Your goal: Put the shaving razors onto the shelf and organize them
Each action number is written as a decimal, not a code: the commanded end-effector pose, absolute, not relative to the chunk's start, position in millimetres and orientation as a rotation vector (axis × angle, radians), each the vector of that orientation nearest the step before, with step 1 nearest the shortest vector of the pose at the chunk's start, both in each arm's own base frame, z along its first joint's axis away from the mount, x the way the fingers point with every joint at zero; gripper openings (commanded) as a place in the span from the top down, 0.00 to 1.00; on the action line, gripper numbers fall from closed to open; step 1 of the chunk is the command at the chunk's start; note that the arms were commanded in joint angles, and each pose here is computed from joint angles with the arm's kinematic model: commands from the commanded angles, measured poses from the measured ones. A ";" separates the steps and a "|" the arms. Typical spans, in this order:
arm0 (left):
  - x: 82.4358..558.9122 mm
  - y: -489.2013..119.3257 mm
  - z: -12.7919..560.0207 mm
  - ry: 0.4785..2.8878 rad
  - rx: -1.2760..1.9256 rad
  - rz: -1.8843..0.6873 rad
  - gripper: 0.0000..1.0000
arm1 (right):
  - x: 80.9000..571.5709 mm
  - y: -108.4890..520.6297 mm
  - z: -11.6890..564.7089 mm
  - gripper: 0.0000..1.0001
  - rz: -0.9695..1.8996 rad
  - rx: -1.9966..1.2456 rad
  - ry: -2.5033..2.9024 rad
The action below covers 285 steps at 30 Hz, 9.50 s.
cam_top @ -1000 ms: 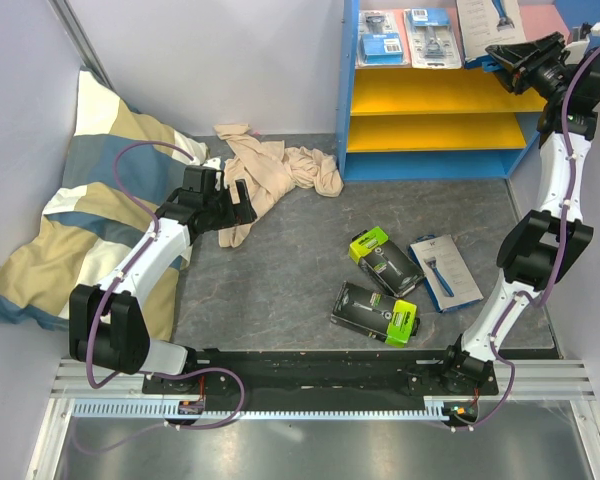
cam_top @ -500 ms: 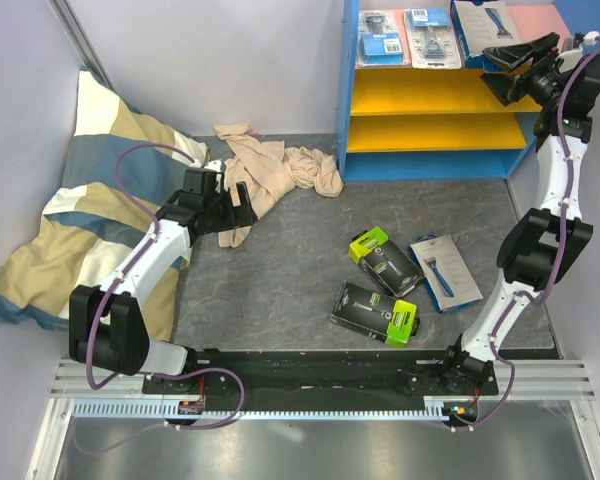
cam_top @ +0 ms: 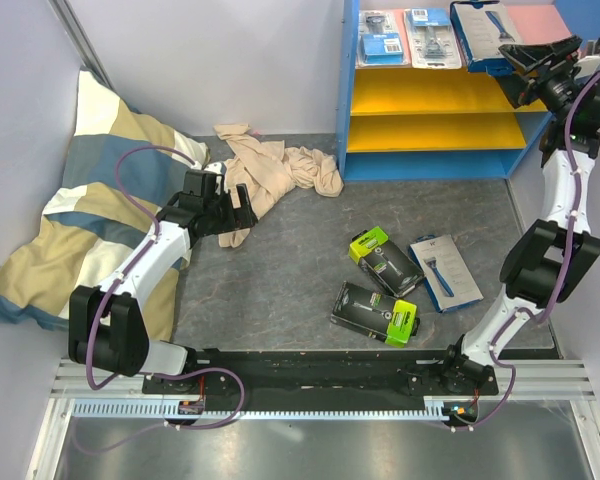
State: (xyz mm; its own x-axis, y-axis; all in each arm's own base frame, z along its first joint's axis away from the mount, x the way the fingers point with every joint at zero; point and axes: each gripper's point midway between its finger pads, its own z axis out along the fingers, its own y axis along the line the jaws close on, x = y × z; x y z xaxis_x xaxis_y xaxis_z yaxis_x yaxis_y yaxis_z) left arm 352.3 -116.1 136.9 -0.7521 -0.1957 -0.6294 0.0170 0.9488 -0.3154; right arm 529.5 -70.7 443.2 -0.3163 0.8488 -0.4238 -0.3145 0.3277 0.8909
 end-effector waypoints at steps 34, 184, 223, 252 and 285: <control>331.6 -269.9 245.1 2.013 0.138 -1.149 0.00 | 413.8 -29.2 273.9 0.02 0.656 0.622 1.845; 246.0 -473.9 -7.6 2.824 0.188 -1.309 0.72 | 296.9 79.8 41.8 0.16 0.834 0.596 2.541; 362.8 -425.1 197.8 2.065 -0.333 -1.896 0.98 | 306.8 70.3 210.9 0.09 0.802 0.491 2.034; 347.4 -453.4 256.0 1.921 -0.343 -2.137 0.98 | 299.8 89.8 238.9 0.51 0.955 0.504 1.751; 347.2 -385.4 274.1 1.824 0.059 -1.570 0.27 | 302.7 87.5 267.8 0.82 0.932 0.461 1.722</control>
State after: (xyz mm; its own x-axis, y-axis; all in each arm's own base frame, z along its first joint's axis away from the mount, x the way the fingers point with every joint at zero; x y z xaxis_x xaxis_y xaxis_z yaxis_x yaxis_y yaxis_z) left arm 340.7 -396.8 248.5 -0.8655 -0.4223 -0.2694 0.2628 0.0750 -0.9619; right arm 296.7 86.9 227.6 -0.4142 0.7074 -0.5727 -0.0441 0.6128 0.7890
